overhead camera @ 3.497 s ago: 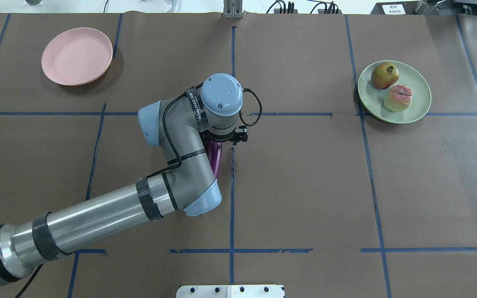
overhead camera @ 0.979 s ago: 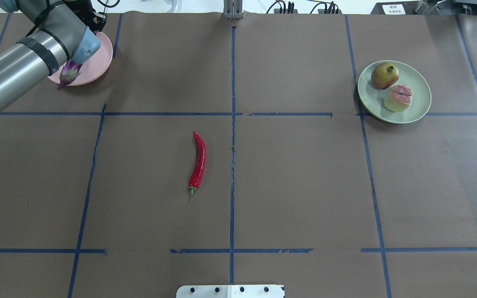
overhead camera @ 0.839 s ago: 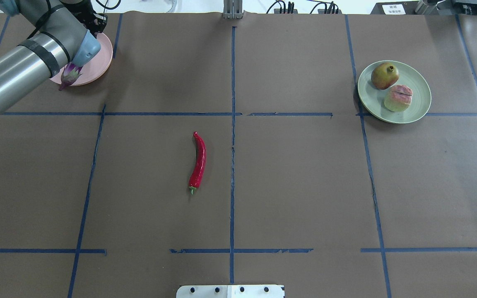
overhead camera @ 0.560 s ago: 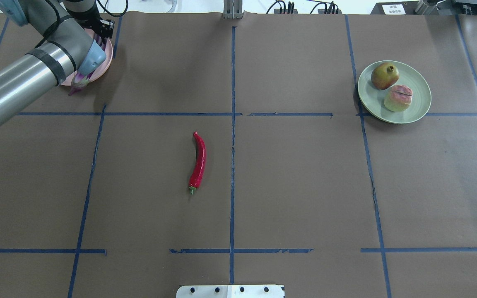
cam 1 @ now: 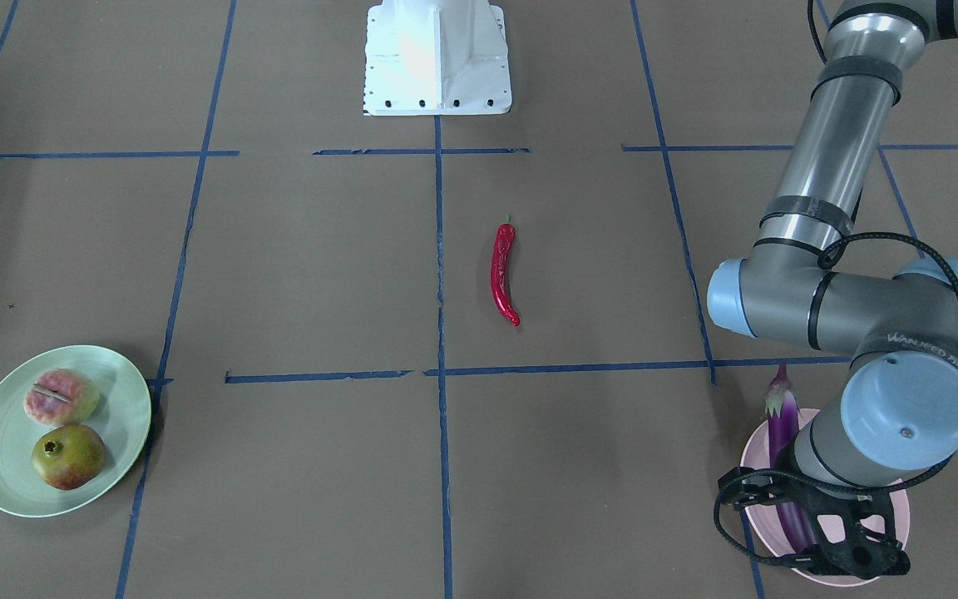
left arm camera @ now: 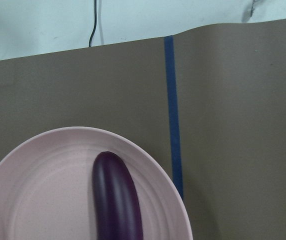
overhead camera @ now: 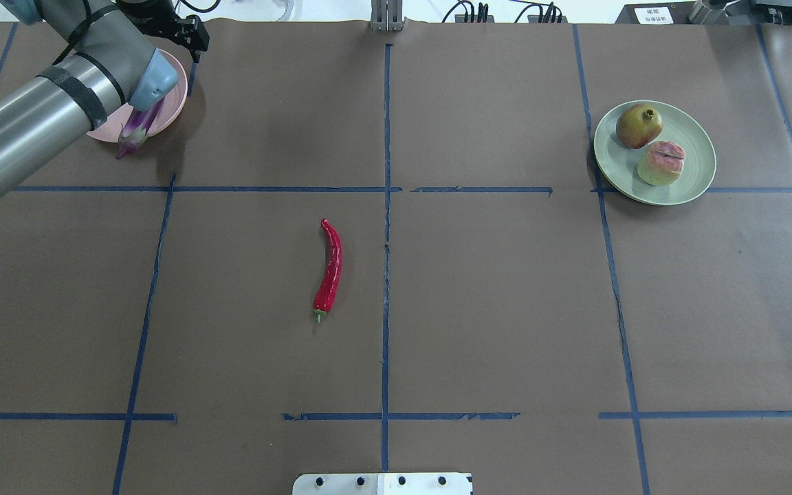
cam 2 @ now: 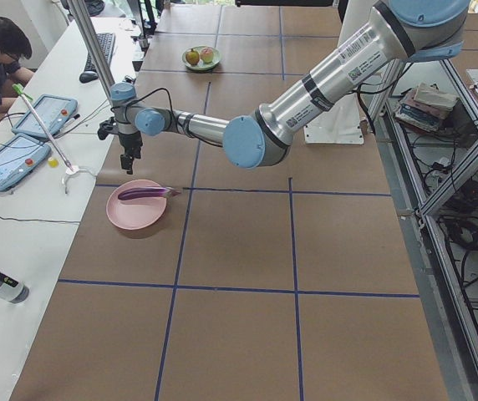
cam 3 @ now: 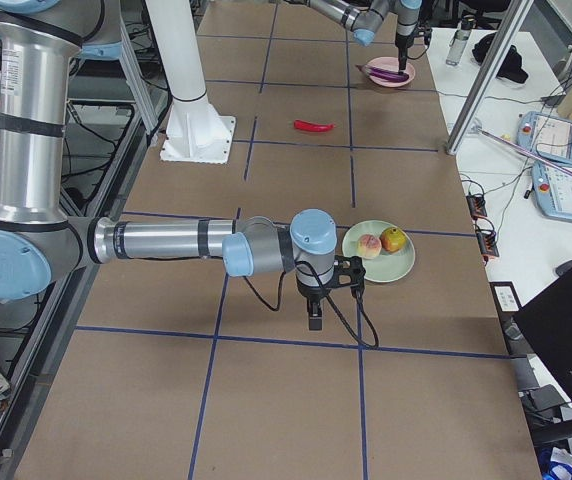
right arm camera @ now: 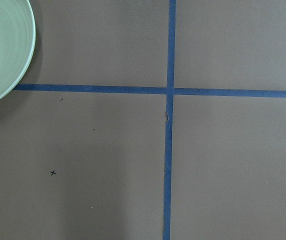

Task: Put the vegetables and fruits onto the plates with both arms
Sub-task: 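Move the left gripper to the red chili pepper and grasp it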

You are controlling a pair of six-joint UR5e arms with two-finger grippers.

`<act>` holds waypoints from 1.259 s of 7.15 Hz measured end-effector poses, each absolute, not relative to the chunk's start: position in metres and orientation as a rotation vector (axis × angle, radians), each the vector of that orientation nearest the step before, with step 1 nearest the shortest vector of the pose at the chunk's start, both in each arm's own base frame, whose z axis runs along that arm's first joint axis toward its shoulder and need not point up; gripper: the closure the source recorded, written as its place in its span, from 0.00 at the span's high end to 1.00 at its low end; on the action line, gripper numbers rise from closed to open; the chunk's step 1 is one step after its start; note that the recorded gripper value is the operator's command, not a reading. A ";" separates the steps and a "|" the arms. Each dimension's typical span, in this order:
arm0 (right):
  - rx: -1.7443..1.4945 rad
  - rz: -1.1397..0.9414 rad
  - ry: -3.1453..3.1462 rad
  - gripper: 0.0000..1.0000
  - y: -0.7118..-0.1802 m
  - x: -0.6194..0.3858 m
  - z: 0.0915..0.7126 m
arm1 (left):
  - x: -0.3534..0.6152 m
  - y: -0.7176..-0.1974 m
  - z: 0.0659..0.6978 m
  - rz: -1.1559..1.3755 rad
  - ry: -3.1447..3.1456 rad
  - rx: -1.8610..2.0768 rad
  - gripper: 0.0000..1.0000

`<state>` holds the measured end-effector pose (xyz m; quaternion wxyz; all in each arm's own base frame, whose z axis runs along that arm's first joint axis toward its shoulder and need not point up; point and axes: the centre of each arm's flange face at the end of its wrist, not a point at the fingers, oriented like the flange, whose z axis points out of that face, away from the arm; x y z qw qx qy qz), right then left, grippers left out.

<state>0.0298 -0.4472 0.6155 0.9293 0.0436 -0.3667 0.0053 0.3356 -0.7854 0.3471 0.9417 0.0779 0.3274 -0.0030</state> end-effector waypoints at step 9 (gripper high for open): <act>0.084 0.012 -0.749 1.00 -0.447 0.030 0.619 | 0.568 -0.425 0.250 0.193 0.868 0.049 0.75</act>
